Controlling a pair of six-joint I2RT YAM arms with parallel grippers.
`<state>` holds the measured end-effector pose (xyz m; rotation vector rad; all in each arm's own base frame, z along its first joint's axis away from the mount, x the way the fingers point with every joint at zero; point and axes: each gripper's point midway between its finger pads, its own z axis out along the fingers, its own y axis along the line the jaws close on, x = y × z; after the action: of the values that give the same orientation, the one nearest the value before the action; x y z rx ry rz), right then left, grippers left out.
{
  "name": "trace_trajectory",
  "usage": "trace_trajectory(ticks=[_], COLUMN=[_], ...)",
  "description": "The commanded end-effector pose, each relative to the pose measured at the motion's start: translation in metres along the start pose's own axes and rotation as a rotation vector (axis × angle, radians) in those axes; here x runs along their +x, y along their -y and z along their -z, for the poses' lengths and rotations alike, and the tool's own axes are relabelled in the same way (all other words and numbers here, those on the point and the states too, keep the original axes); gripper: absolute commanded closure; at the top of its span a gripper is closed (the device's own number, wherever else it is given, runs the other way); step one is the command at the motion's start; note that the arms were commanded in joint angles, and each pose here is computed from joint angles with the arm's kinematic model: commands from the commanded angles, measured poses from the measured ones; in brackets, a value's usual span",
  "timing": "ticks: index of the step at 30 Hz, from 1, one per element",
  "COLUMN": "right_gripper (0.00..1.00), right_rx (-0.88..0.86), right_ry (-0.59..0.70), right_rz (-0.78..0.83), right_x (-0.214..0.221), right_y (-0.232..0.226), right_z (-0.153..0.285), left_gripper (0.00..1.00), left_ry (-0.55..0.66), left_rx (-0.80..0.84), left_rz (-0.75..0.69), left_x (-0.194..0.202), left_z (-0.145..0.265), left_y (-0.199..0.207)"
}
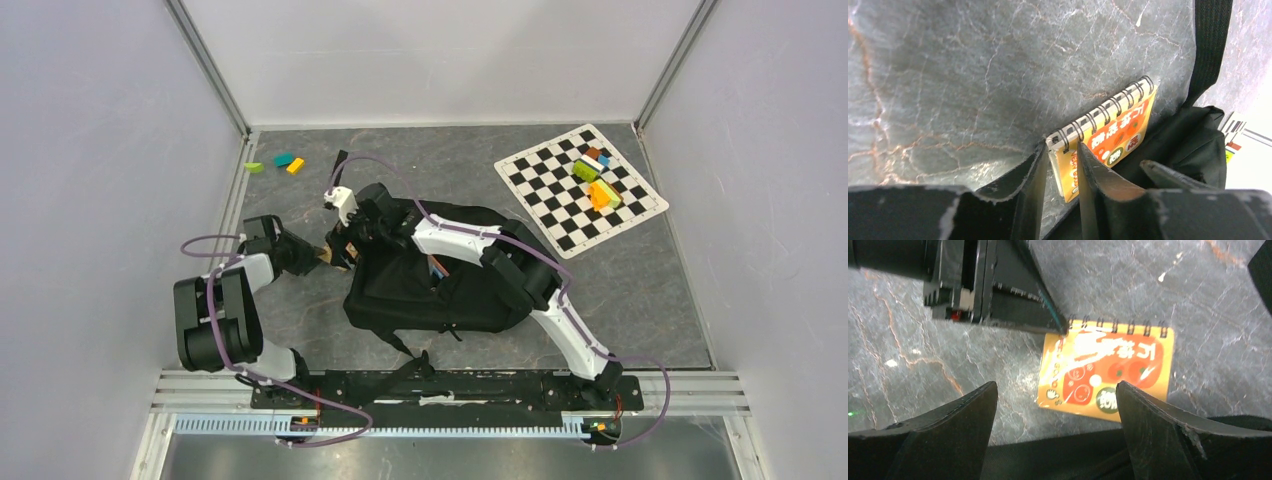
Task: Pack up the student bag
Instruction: Pick up the stationery from the center of the board.
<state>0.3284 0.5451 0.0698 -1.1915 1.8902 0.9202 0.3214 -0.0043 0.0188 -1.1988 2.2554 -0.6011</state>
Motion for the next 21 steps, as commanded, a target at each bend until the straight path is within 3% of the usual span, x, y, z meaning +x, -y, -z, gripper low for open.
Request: trace_trajectory(ticks=[1,10,14,21], right_gripper=[0.07,0.04,0.04,0.05], right_rx=[0.046,0.139,0.138,0.153], right_ry=[0.052,0.094,0.08,0.076], right_rz=[0.0,-0.135,-0.157,-0.17], right_x=[-0.022,-0.034,-0.029,-0.021], right_y=[-0.001,0.053,0.068,0.074], right_z=[0.025,0.042,0.039,0.057], left_gripper=[0.68,0.98,0.98,0.98], left_ry=[-0.069,-0.081,-0.08,0.033], left_rx=[-0.211,-0.209,-0.153,0.035], left_rz=[0.002,-0.042,-0.082,-0.206], left_x=[0.026,0.019,0.009,-0.015], left_z=[-0.014,-0.02,-0.017,0.016], left_y=[-0.056,-0.045,-0.024,0.029])
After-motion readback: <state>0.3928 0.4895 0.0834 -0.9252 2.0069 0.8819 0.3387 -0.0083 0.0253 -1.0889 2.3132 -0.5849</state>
